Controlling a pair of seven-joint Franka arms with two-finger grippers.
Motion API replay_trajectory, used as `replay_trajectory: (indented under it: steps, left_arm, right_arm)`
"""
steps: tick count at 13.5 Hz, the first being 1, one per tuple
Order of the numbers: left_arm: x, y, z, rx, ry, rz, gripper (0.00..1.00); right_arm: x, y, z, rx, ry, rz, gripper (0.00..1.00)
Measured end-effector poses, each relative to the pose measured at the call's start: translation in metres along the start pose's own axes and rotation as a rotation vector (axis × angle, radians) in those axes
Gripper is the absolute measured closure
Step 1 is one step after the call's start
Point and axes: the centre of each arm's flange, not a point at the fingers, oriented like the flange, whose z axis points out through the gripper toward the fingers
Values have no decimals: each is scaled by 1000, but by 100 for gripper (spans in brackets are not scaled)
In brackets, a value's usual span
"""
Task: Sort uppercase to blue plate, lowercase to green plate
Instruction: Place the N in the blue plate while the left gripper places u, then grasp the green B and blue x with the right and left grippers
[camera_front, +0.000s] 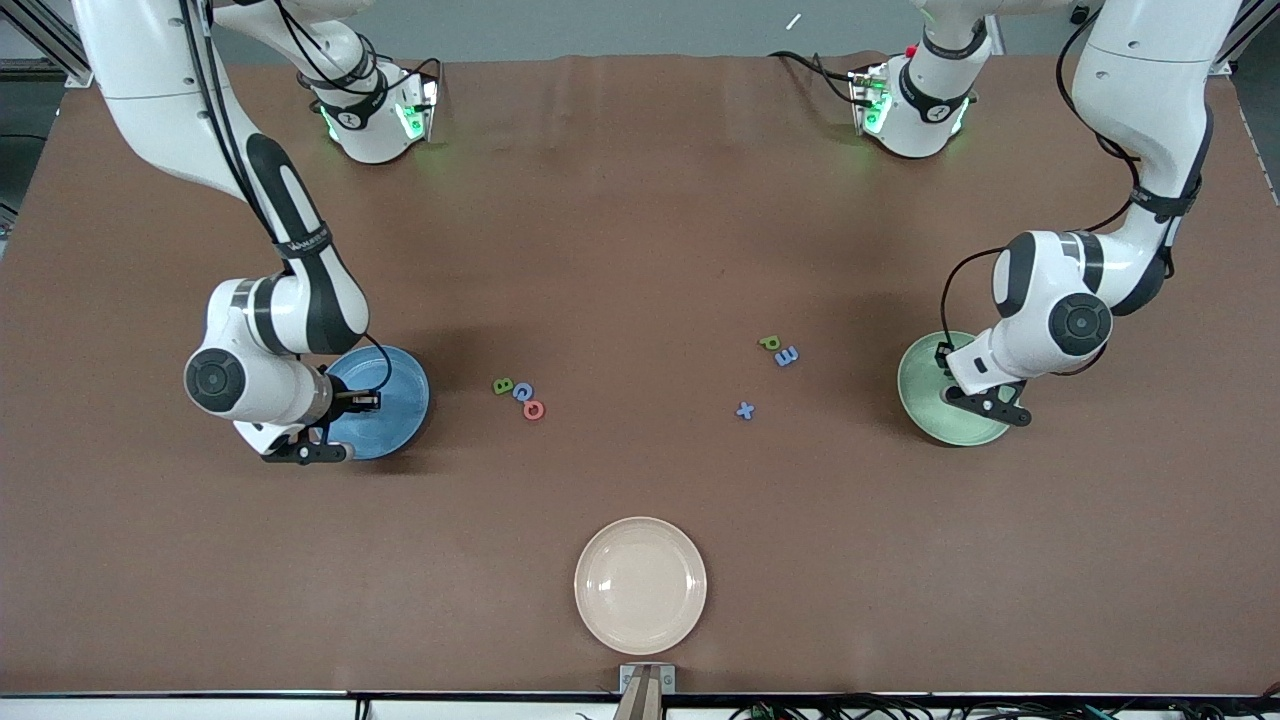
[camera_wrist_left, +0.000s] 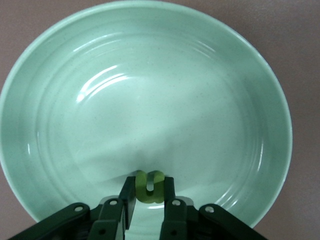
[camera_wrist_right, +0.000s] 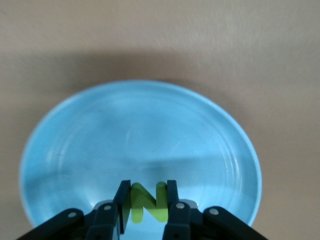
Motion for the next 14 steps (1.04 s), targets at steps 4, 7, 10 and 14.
replay_trajectory:
  steps: [4, 7, 10, 14]
  left_arm:
    - [1, 0, -4, 4, 9, 17, 58]
    - [9, 2, -27, 17, 44, 33, 24]
    - [26, 32, -61, 12, 60, 5, 0]
    - [59, 109, -92, -18, 115, -137, 0]
  right_arm:
    - [-5, 0, 3, 0, -6, 0, 55]
    - [-6, -8, -16, 7, -48, 41, 24]
    - [0, -51, -53, 8, -35, 139, 0]
    - [-9, -121, -59, 7, 6, 334, 0]
